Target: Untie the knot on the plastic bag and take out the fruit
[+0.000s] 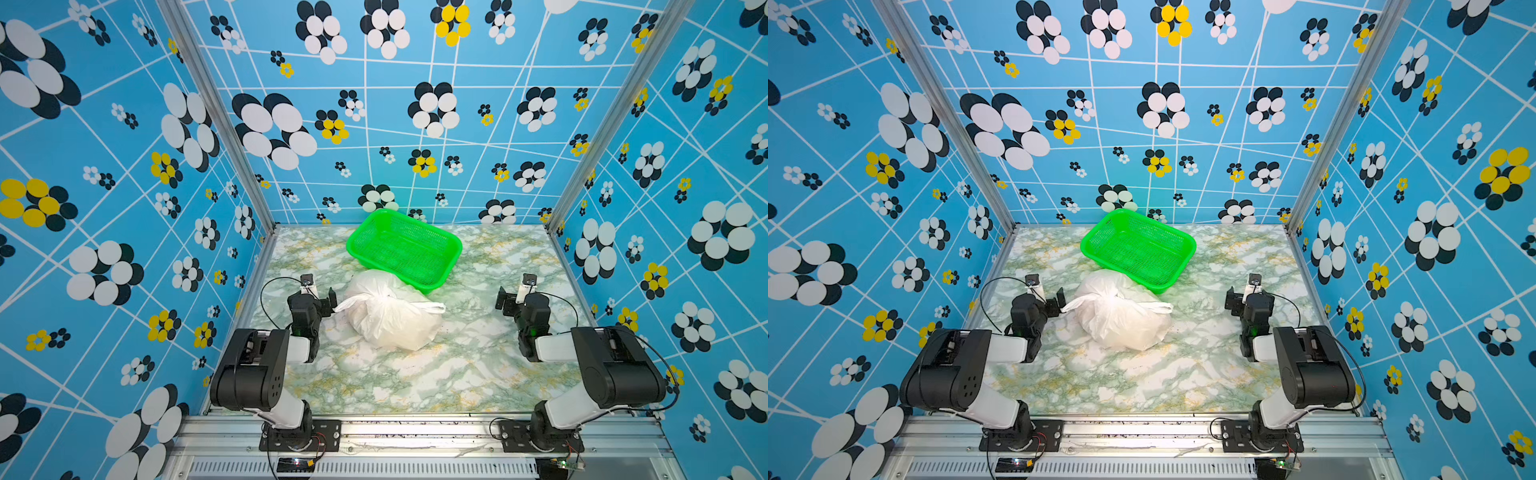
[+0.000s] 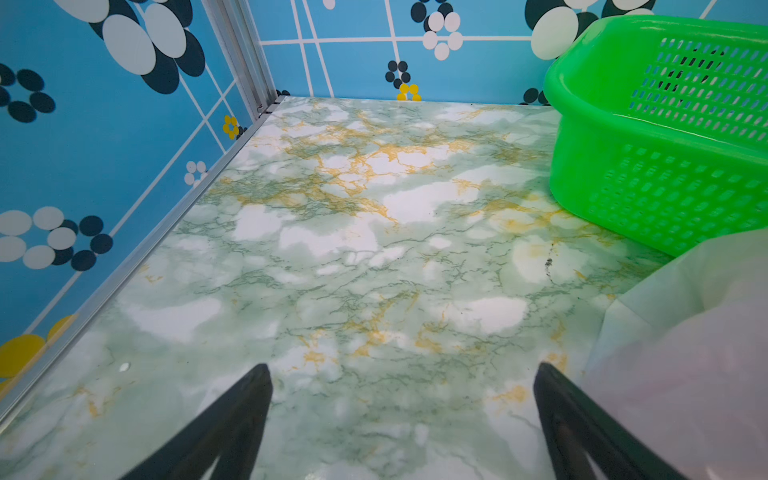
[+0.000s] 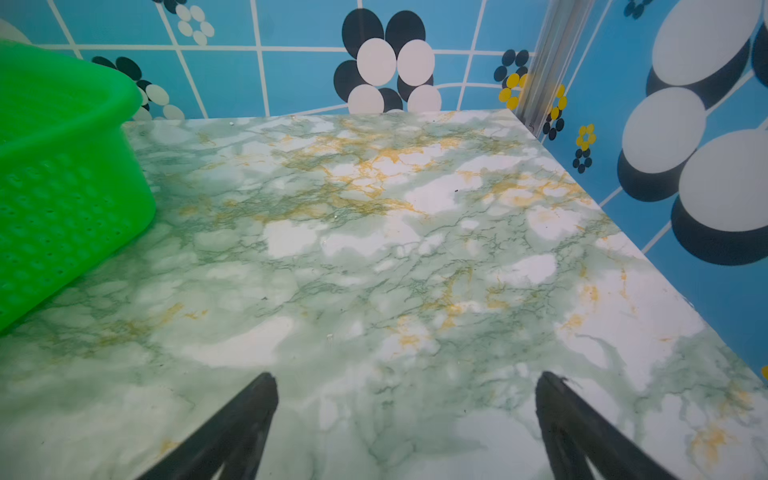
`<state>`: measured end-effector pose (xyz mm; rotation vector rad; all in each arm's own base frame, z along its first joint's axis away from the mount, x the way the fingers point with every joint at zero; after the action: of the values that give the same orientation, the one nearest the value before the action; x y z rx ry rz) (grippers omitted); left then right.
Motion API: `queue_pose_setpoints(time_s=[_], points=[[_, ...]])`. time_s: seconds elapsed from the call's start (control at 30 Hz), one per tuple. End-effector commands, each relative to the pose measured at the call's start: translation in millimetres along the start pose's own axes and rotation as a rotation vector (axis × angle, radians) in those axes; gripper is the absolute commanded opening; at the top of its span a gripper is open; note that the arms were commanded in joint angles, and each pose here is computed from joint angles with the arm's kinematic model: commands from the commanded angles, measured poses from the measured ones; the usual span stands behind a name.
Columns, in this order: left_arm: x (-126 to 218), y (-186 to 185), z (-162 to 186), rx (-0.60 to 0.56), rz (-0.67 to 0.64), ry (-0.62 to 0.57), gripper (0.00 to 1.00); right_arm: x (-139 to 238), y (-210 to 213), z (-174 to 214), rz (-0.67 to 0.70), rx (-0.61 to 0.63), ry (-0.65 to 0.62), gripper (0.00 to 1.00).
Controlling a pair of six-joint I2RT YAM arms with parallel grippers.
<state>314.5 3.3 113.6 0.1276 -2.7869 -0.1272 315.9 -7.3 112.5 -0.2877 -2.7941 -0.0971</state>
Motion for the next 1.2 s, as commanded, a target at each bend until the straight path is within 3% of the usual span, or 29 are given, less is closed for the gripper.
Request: queue_pose_setpoints(time_s=[0.0,0.77,1.0,1.17], points=[[-1,-2,-10,-0.008,0.007,-0.029,0.99,-1,2,-9,-0.013,-0.013,-0.018,0.99],[-1,-2,-10,-0.009,0.005,-0.03,0.99,-1,2,-9,-0.013,-0.014,-0.021,0.99],[-1,-2,-10,-0.01,0.005,-0.03,0.99,9,-10,-7,0.079,-0.065,-0.081,0.99],[0,-4,-13,-0.025,0.03,-0.045,0.99,11,-8,-11,0.06,-0.058,-0.085,0.99]])
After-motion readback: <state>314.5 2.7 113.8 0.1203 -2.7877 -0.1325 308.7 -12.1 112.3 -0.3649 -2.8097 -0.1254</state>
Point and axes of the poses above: each gripper's point midway between its finger pads, its own x axis back along the fingers, its own y axis along the line the jaws close on, z = x × y, the point moved 8 cm from there along x, back along the fingers, and after that the axes turned 6 degrees about -x, right-handed, at the moved point
